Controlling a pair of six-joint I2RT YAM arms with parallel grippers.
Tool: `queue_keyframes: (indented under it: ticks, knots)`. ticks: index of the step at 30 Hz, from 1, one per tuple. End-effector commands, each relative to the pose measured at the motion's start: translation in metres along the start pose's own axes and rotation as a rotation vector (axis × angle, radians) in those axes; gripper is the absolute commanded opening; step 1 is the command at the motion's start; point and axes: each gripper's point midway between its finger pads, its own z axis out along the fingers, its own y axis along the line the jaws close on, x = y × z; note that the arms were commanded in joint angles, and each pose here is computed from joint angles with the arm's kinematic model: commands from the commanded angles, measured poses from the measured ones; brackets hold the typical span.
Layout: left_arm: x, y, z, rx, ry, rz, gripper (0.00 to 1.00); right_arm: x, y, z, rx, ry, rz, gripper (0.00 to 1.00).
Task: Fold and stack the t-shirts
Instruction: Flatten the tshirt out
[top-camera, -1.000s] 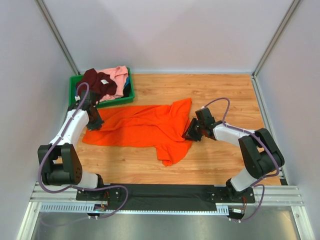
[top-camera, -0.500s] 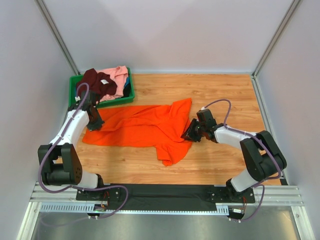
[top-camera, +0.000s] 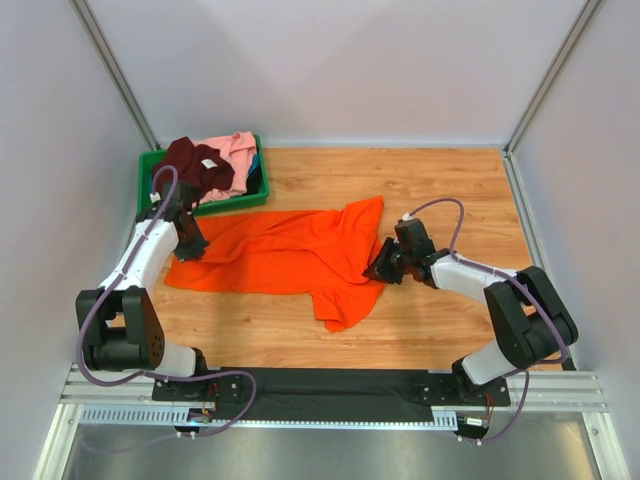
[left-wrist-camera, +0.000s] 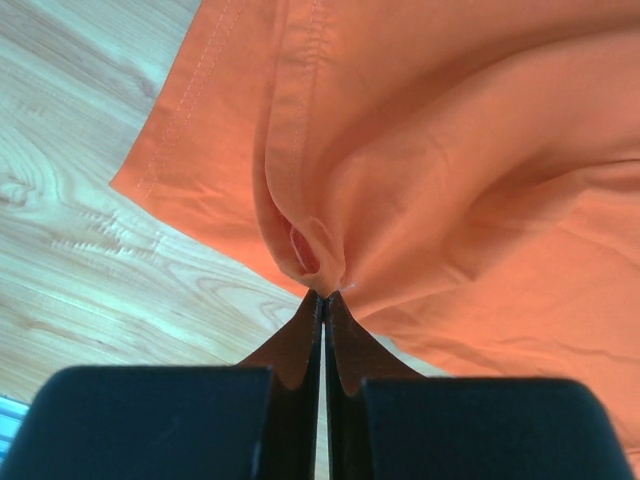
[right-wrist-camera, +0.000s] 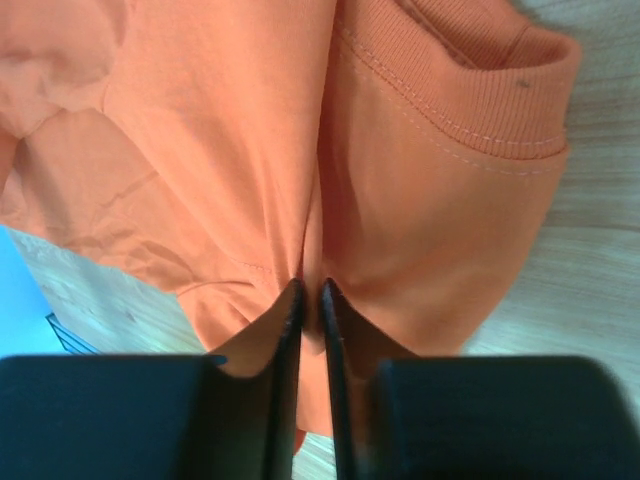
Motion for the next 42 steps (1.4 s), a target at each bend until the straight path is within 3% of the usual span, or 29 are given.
queue_keyframes:
  ticks: [1,5,15,22,23,26,28,33,36,42]
  knots:
    - [-0.004,-0.002,-0.002,0.017,-0.022,-0.025,0.00,-0.001,0.008,-0.005,-0.043,-0.019,-0.043,0.18]
    - [-0.004,-0.002,-0.002,0.017,-0.019,-0.022,0.00,0.001,0.005,-0.006,-0.042,-0.016,-0.051,0.27]
    - [-0.005,-0.004,-0.002,0.023,-0.021,-0.023,0.00,0.004,0.001,-0.003,-0.040,0.000,-0.082,0.25]
    - [-0.009,-0.007,-0.006,0.039,-0.030,-0.023,0.00,-0.005,0.012,-0.008,-0.080,-0.018,-0.116,0.00]
    - [-0.012,-0.007,-0.010,0.043,-0.038,-0.026,0.00,-0.011,0.017,-0.014,-0.089,-0.033,-0.110,0.00]
    - [-0.035,-0.018,-0.043,0.108,-0.118,-0.067,0.00,-0.054,0.040,-0.064,-0.096,-0.183,-0.112,0.00]
    - [-0.054,-0.035,-0.075,0.211,-0.181,-0.095,0.00,-0.092,0.051,-0.113,-0.081,-0.351,-0.138,0.00]
    - [-0.090,-0.083,-0.198,0.484,-0.425,-0.130,0.00,-0.162,0.092,-0.262,-0.077,-0.724,-0.165,0.00]
    - [-0.095,-0.109,-0.275,0.648,-0.551,-0.119,0.00,-0.182,0.118,-0.355,-0.086,-0.943,-0.178,0.00]
    - [-0.076,-0.130,-0.383,0.928,-0.650,-0.096,0.00,-0.161,0.143,-0.517,-0.102,-1.288,-0.168,0.00]
